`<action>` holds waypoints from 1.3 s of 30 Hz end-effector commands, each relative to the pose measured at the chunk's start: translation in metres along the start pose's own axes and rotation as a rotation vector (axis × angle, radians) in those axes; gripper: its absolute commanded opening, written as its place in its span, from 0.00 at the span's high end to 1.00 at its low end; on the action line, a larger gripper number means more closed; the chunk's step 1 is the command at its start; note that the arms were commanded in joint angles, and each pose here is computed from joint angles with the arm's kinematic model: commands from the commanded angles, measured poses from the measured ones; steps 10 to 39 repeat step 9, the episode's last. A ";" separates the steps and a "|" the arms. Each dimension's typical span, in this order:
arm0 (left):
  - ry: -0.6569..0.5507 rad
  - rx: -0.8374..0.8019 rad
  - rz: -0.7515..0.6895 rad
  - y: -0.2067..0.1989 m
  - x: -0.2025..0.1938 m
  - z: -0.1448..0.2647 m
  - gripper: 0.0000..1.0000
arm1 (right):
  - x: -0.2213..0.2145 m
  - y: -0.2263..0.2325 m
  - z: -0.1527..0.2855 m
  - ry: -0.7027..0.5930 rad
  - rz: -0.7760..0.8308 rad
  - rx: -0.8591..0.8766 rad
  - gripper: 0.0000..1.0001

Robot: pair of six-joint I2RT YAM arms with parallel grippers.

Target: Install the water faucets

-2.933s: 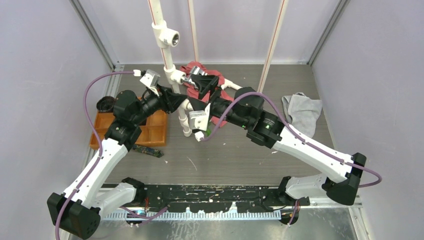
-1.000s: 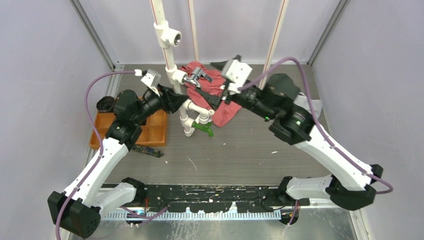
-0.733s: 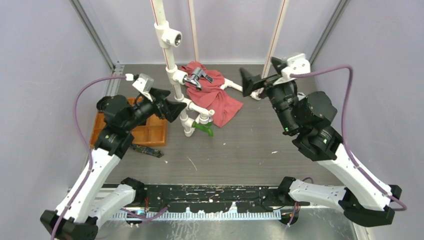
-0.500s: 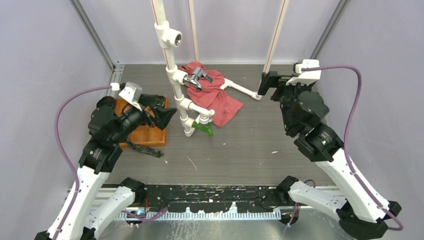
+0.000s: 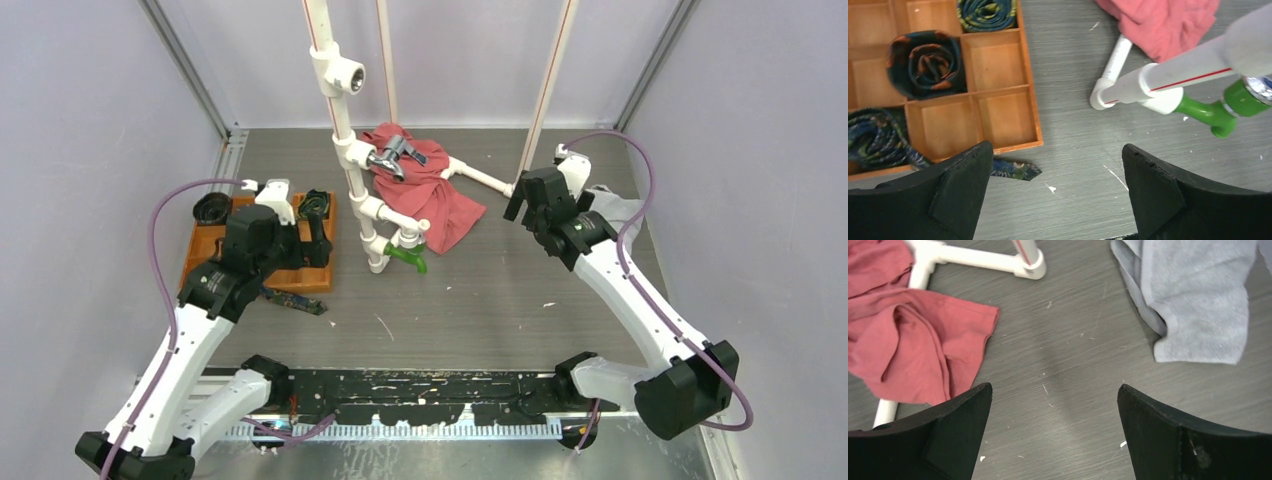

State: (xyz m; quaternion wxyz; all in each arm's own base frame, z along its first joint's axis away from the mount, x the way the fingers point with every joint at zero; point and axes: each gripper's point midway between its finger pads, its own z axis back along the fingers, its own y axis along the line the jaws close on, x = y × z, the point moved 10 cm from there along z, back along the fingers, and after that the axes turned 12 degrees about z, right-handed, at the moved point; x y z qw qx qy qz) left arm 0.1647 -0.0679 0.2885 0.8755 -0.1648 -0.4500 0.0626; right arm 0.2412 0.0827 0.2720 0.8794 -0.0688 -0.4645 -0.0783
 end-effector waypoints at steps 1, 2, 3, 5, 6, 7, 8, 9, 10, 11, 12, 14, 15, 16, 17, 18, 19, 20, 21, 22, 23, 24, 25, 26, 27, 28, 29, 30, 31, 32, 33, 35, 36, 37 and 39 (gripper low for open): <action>-0.103 0.119 0.072 0.007 0.010 0.012 0.01 | 0.030 -0.008 0.012 -0.080 -0.170 -0.148 0.00; -0.119 0.124 0.078 0.007 0.009 0.012 0.01 | 0.032 -0.009 0.013 -0.081 -0.167 -0.164 0.00; -0.130 0.127 0.082 0.009 0.008 0.011 0.01 | 0.032 -0.011 0.013 -0.083 -0.166 -0.179 0.00; -0.143 0.123 0.087 0.010 0.006 0.010 0.01 | 0.031 -0.013 0.014 -0.093 -0.173 -0.201 0.00; -0.144 0.122 0.090 0.010 0.005 0.009 0.00 | 0.031 -0.015 0.014 -0.101 -0.187 -0.218 0.00; -0.143 0.122 0.093 0.010 0.004 0.009 0.01 | 0.031 -0.016 0.015 -0.108 -0.200 -0.231 0.00; -0.140 0.124 0.096 0.010 0.004 0.008 0.00 | 0.031 -0.017 0.015 -0.111 -0.212 -0.243 0.00; -0.139 0.127 0.101 0.011 0.003 0.008 0.01 | 0.032 -0.018 0.017 -0.117 -0.227 -0.251 0.00; -0.139 0.127 0.101 0.011 0.003 0.008 0.01 | 0.032 -0.018 0.017 -0.117 -0.227 -0.251 0.00; -0.139 0.127 0.101 0.011 0.003 0.008 0.01 | 0.032 -0.018 0.017 -0.117 -0.227 -0.251 0.00; -0.139 0.127 0.101 0.011 0.003 0.008 0.01 | 0.032 -0.018 0.017 -0.117 -0.227 -0.251 0.00; -0.139 0.127 0.101 0.011 0.003 0.008 0.01 | 0.032 -0.018 0.017 -0.117 -0.227 -0.251 0.00; -0.139 0.127 0.101 0.011 0.003 0.008 0.01 | 0.032 -0.018 0.017 -0.117 -0.227 -0.251 0.00; -0.139 0.127 0.101 0.011 0.003 0.008 0.01 | 0.032 -0.018 0.017 -0.117 -0.227 -0.251 0.00; -0.139 0.127 0.101 0.011 0.003 0.008 0.01 | 0.032 -0.018 0.017 -0.117 -0.227 -0.251 0.00; -0.139 0.127 0.101 0.011 0.003 0.008 0.01 | 0.032 -0.018 0.017 -0.117 -0.227 -0.251 0.00; -0.139 0.127 0.101 0.011 0.003 0.008 0.01 | 0.032 -0.018 0.017 -0.117 -0.227 -0.251 0.00; -0.139 0.127 0.101 0.011 0.003 0.008 0.01 | 0.032 -0.018 0.017 -0.117 -0.227 -0.251 0.00; -0.139 0.127 0.101 0.011 0.003 0.008 0.01 | 0.032 -0.018 0.017 -0.117 -0.227 -0.251 0.00; -0.139 0.127 0.101 0.011 0.003 0.008 0.01 | 0.032 -0.018 0.017 -0.117 -0.227 -0.251 0.00; -0.139 0.127 0.101 0.011 0.003 0.008 0.01 | 0.032 -0.018 0.017 -0.117 -0.227 -0.251 0.00; -0.139 0.127 0.101 0.011 0.003 0.008 0.01 | 0.032 -0.018 0.017 -0.117 -0.227 -0.251 0.00; -0.139 0.127 0.101 0.011 0.003 0.008 0.01 | 0.032 -0.018 0.017 -0.117 -0.227 -0.251 0.00; -0.139 0.127 0.101 0.011 0.003 0.008 0.01 | 0.032 -0.018 0.017 -0.117 -0.227 -0.251 0.00; -0.139 0.127 0.101 0.011 0.003 0.008 0.01 | 0.032 -0.018 0.017 -0.117 -0.227 -0.251 0.00; -0.139 0.127 0.101 0.011 0.003 0.008 0.01 | 0.032 -0.018 0.017 -0.117 -0.227 -0.251 0.00; -0.139 0.127 0.101 0.011 0.003 0.008 0.01 | 0.032 -0.018 0.017 -0.117 -0.227 -0.251 0.00; -0.139 0.127 0.101 0.011 0.003 0.008 0.01 | 0.032 -0.018 0.017 -0.117 -0.227 -0.251 0.00; -0.139 0.127 0.101 0.011 0.003 0.008 0.01 | 0.032 -0.018 0.017 -0.117 -0.227 -0.251 0.00; -0.139 0.127 0.101 0.011 0.003 0.008 0.01 | 0.032 -0.018 0.017 -0.117 -0.227 -0.251 0.00; -0.139 0.127 0.101 0.011 0.003 0.008 0.01 | 0.032 -0.018 0.017 -0.117 -0.227 -0.251 0.00; -0.139 0.127 0.101 0.011 0.003 0.008 0.01 | 0.032 -0.018 0.017 -0.117 -0.227 -0.251 0.00; -0.139 0.127 0.101 0.011 0.003 0.008 0.01 | 0.032 -0.018 0.017 -0.117 -0.227 -0.251 0.00; -0.139 0.127 0.101 0.011 0.003 0.008 0.01 | 0.032 -0.018 0.017 -0.117 -0.227 -0.251 0.00; -0.139 0.127 0.101 0.011 0.003 0.008 0.01 | 0.032 -0.018 0.017 -0.117 -0.227 -0.251 0.00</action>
